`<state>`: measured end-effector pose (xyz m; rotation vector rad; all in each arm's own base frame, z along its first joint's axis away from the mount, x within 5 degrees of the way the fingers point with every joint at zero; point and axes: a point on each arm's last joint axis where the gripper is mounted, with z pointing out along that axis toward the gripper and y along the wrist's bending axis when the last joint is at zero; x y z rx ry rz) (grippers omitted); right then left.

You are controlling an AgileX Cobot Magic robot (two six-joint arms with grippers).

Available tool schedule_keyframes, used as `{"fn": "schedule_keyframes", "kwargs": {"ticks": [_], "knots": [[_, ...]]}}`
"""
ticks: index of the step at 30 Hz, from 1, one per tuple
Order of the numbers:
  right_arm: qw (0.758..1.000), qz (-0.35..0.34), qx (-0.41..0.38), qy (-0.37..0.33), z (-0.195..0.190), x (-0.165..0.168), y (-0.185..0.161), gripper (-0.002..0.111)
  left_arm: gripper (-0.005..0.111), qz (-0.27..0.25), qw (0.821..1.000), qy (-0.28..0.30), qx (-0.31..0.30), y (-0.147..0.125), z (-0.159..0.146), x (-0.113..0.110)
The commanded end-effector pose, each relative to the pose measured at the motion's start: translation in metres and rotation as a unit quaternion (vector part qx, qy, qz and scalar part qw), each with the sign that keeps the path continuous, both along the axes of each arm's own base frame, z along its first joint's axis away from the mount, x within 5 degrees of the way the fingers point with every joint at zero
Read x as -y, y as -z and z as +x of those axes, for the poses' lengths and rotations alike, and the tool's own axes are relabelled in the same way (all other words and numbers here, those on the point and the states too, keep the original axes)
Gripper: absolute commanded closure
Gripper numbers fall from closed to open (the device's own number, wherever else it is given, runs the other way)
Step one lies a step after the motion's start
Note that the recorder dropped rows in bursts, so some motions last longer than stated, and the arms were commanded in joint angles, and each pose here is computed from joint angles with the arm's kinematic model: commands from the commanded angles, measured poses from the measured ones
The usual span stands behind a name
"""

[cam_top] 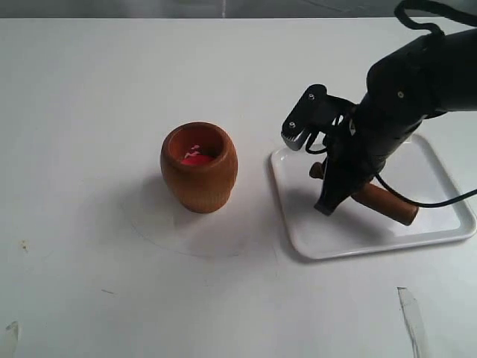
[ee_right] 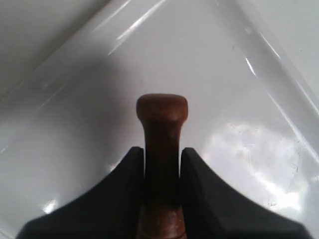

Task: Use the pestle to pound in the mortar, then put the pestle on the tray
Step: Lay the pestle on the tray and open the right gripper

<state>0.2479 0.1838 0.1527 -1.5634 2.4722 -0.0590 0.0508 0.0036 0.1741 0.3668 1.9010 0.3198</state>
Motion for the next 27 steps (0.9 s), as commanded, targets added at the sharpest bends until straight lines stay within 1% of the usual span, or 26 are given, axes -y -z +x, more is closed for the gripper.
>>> {"fn": "schedule_keyframes", "kwargs": {"ticks": [1, 3, 4, 5, 6, 7, 8, 12, 14, 16, 19, 21, 25, 27], "knots": [[1.0, -0.003, 0.005, -0.007, 0.003, 0.001, -0.003, 0.096, 0.107, -0.007, 1.0, 0.003, 0.002, 0.0, 0.0, 0.001], [1.0, -0.006, 0.002, -0.007, 0.002, 0.001, -0.003, 0.08, 0.107, -0.007, 1.0, 0.003, 0.002, 0.0, 0.0, 0.001], [1.0, -0.006, 0.002, -0.007, 0.002, 0.001, -0.003, 0.067, 0.107, -0.007, 1.0, 0.003, 0.002, 0.0, 0.0, 0.001], [1.0, -0.006, 0.002, -0.007, 0.002, 0.001, -0.003, 0.056, 0.107, -0.007, 1.0, 0.003, 0.002, 0.0, 0.0, 0.001], [1.0, -0.003, 0.006, -0.004, 0.003, 0.001, -0.004, 0.044, 0.107, -0.007, 1.0, 0.003, 0.002, 0.0, 0.0, 0.001], [1.0, 0.001, 0.014, 0.011, 0.005, 0.001, -0.005, 0.034, 0.107, -0.007, 1.0, 0.003, 0.002, 0.0, 0.0, 0.001], [0.999, 0.0, 0.029, 0.021, 0.006, 0.002, -0.008, 0.028, 0.107, -0.007, 1.0, 0.003, 0.002, 0.0, 0.0, 0.001], [0.992, -0.002, 0.106, 0.071, 0.013, 0.012, -0.032, 0.028, 0.107, -0.007, 1.0, 0.003, 0.002, 0.0, 0.0, 0.001], [0.982, 0.007, 0.158, 0.105, 0.014, 0.019, -0.055, 0.028, 0.107, -0.007, 1.0, 0.003, 0.002, 0.0, 0.0, 0.001], [0.964, 0.034, 0.218, 0.15, 0.012, 0.027, -0.082, 0.03, 0.107, -0.007, 1.0, 0.003, 0.002, 0.0, 0.0, 0.001], [0.923, 0.099, 0.3, 0.222, 0.003, 0.043, -0.127, 0.035, 0.107, -0.007, 1.0, 0.003, 0.002, 0.0, 0.0, 0.001], [0.9, 0.149, 0.328, 0.245, -0.007, 0.051, -0.152, 0.036, 0.107, -0.007, 1.0, 0.003, 0.002, 0.0, 0.0, 0.001], [0.866, 0.256, 0.359, 0.236, -0.042, 0.068, -0.189, 0.04, 0.107, -0.007, 1.0, 0.003, 0.002, 0.0, 0.0, 0.001], [0.843, 0.32, 0.363, 0.235, -0.065, 0.08, -0.203, 0.042, 0.107, -0.007, 1.0, 0.003, 0.002, 0.0, 0.0, 0.001]]}}
